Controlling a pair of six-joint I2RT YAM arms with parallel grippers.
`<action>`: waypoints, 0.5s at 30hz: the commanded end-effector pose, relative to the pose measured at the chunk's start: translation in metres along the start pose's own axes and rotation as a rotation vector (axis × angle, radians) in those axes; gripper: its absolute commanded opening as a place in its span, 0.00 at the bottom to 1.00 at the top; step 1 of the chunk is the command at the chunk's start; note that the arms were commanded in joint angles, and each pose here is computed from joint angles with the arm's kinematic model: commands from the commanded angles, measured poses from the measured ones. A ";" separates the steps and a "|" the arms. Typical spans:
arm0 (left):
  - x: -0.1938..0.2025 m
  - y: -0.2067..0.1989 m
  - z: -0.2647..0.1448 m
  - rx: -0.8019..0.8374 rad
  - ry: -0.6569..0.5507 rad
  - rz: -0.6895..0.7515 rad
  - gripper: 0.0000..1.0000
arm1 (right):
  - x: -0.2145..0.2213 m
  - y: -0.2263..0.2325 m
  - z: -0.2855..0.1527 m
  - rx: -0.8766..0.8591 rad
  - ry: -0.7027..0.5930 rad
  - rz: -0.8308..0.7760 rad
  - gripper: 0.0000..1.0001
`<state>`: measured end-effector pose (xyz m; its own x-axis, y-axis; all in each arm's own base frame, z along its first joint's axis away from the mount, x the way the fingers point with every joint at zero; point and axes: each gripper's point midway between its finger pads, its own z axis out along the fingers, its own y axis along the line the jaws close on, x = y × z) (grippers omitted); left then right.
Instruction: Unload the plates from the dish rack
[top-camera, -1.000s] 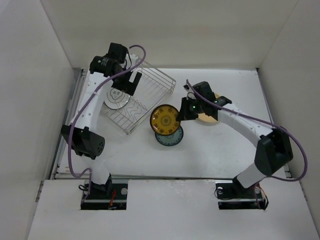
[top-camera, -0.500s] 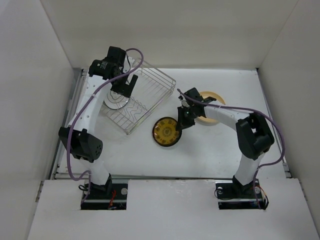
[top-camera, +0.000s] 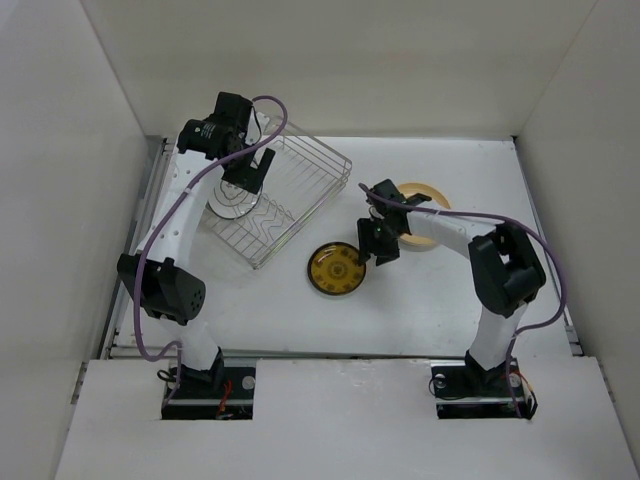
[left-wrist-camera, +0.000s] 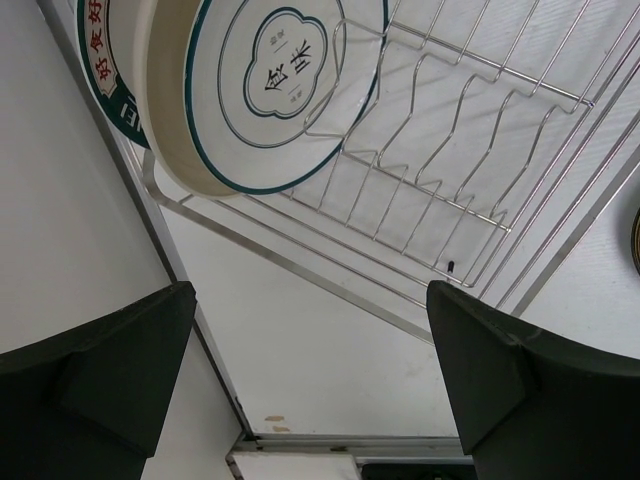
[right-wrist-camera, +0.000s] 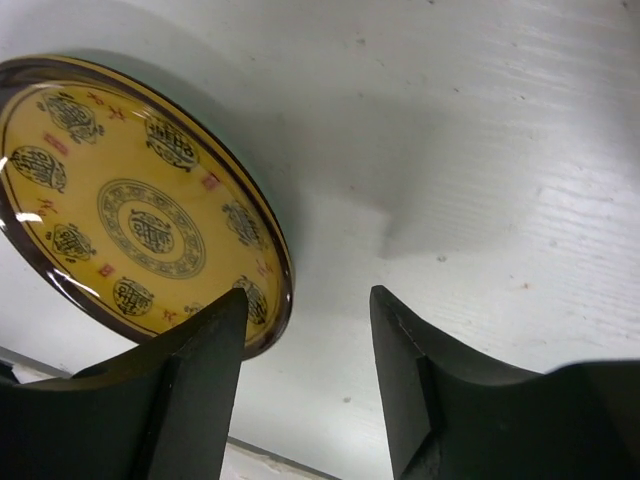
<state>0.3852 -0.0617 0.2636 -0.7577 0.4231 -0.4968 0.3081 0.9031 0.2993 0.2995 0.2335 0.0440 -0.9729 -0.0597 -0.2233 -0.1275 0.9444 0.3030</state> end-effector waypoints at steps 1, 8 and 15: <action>-0.003 0.011 -0.019 -0.030 -0.052 0.001 1.00 | -0.011 0.001 -0.025 0.024 -0.052 0.004 0.58; -0.004 0.020 -0.007 -0.073 -0.028 0.016 1.00 | -0.016 -0.005 -0.019 0.068 -0.048 -0.002 0.57; -0.004 0.044 0.022 -0.095 0.012 0.007 0.86 | -0.041 0.018 -0.048 0.024 -0.166 -0.035 0.55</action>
<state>0.4002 -0.0354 0.2625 -0.7618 0.4271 -0.4870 0.2717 0.8932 0.3584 0.3113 0.2278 0.0632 -0.9623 -0.0523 -0.2670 -0.1214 0.9607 0.2495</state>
